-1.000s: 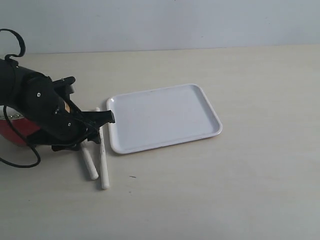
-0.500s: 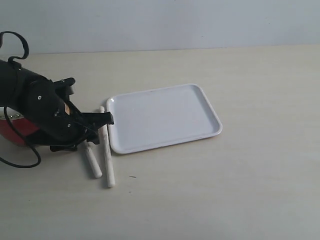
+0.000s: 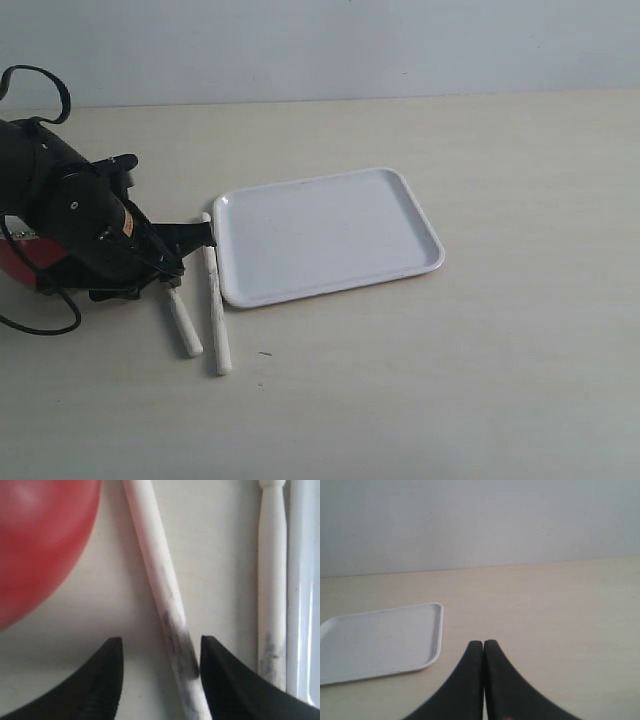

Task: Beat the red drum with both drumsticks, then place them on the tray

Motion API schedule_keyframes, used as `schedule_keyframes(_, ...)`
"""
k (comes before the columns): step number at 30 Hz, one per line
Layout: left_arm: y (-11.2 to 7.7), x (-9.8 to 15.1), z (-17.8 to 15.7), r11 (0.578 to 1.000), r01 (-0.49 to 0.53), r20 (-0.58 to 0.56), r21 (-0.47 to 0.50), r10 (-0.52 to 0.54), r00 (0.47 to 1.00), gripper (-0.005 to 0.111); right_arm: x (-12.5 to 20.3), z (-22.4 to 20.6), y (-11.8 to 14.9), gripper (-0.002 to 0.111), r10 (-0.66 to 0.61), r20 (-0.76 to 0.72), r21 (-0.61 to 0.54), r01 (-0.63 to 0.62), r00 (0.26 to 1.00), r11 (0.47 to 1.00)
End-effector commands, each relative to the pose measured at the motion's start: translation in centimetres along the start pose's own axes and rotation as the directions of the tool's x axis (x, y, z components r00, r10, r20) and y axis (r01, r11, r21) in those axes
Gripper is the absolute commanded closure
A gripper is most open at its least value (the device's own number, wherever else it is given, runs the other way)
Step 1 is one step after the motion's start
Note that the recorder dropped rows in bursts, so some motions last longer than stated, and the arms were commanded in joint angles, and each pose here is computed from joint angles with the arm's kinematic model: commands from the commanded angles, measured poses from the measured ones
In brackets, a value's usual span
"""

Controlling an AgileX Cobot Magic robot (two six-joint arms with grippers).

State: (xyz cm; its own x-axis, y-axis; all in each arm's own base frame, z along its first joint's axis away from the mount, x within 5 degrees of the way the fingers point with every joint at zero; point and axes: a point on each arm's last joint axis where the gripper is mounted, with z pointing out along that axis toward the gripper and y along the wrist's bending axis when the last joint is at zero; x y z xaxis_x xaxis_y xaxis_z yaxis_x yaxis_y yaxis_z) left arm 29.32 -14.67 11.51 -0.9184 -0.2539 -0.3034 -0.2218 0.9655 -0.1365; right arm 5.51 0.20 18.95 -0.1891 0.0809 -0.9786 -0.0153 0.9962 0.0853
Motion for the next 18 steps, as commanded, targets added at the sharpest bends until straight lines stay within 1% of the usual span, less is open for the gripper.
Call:
schedule_keyframes(1, 0.3, 0.1, 0.2, 1.000, 0.011, -0.012, -0.019, -0.011, 1.000, 0.060, 0.1, 0.0, 0.0, 0.108, -0.004, 0.009, 0.007, 0.004, 1.000, 1.000)
schedule_keyframes(10, 0.6, 0.7, 1.9, 0.998, 0.008, -0.054, -0.055, -0.011, 0.998, 0.060, 0.1, 0.0, 0.0, 0.108, -0.004, 0.009, 0.007, 0.004, 1.000, 1.000)
schedule_keyframes(12, 0.7, 0.8, 2.2, 0.998, 0.007, -0.061, -0.061, -0.011, 0.998, 0.061, 0.1, 0.0, 0.0, 0.108, -0.004, 0.009, 0.007, 0.004, 1.000, 1.000)
schedule_keyframes(14, 0.7, 0.9, 2.4, 0.998, 0.006, -0.067, -0.066, -0.010, 0.998, 0.068, 0.1, 0.0, 0.0, 0.108, -0.004, 0.009, 0.007, 0.004, 1.000, 1.000)
schedule_keyframes(18, 0.8, 1.0, 2.5, 0.997, -0.008, -0.071, -0.071, 0.003, 0.997, 0.094, 0.1, 0.0, 0.0, 0.108, -0.004, 0.009, 0.007, 0.004, 1.000, 1.000)
